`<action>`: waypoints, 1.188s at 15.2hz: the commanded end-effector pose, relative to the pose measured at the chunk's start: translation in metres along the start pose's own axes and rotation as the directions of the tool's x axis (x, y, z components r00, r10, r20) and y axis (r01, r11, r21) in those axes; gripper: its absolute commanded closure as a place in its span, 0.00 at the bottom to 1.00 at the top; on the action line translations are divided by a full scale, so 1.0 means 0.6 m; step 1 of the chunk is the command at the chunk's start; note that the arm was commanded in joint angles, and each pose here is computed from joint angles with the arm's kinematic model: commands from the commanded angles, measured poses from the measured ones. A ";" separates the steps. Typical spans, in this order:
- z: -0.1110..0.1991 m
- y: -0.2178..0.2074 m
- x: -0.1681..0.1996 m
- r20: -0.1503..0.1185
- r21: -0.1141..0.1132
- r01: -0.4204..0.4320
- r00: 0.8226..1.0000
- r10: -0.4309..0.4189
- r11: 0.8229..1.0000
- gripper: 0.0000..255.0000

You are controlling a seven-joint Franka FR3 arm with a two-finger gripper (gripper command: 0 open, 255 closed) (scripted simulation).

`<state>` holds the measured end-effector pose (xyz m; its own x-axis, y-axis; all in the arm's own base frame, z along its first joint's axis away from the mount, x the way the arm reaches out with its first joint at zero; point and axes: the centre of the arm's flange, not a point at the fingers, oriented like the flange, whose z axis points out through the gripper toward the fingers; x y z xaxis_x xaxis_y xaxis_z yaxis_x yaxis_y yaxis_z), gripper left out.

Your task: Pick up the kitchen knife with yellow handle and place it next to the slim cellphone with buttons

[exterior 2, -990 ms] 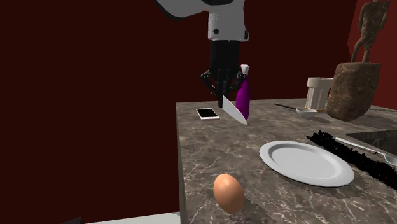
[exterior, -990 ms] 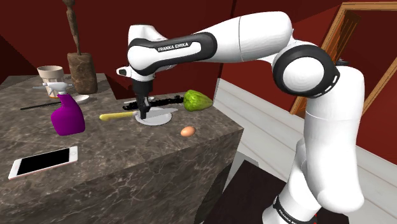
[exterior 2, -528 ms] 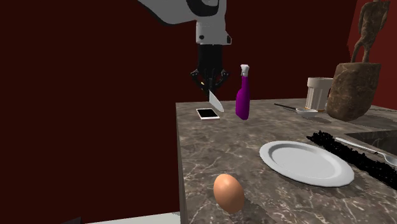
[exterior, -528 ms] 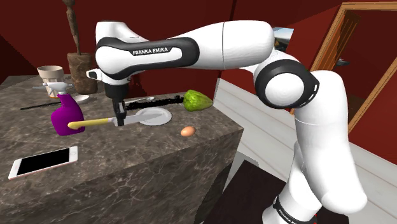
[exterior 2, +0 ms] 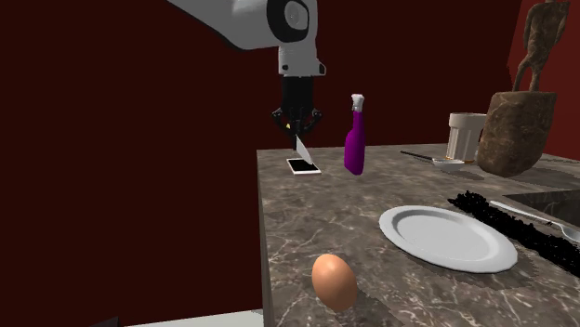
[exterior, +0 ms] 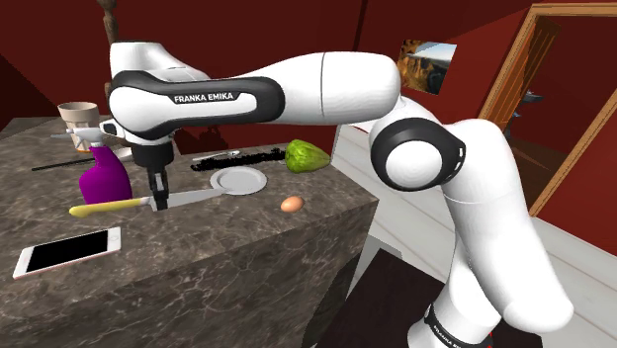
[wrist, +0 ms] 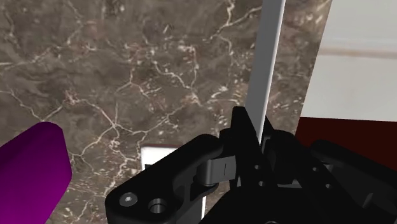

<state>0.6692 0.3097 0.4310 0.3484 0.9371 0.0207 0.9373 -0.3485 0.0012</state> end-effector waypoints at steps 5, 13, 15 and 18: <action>0.053 0.001 -0.001 0.000 0.000 0.000 1.000 0.000 1.000 1.00; 0.124 0.001 -0.003 0.000 0.000 0.000 1.000 0.000 1.000 1.00; 0.141 0.001 -0.003 0.000 0.000 0.000 1.000 0.000 1.000 1.00; 0.154 0.001 -0.003 0.000 0.000 0.000 1.000 0.000 1.000 1.00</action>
<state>0.6696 0.3094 0.3404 0.3488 0.9370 0.0206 0.9372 -0.3489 0.0014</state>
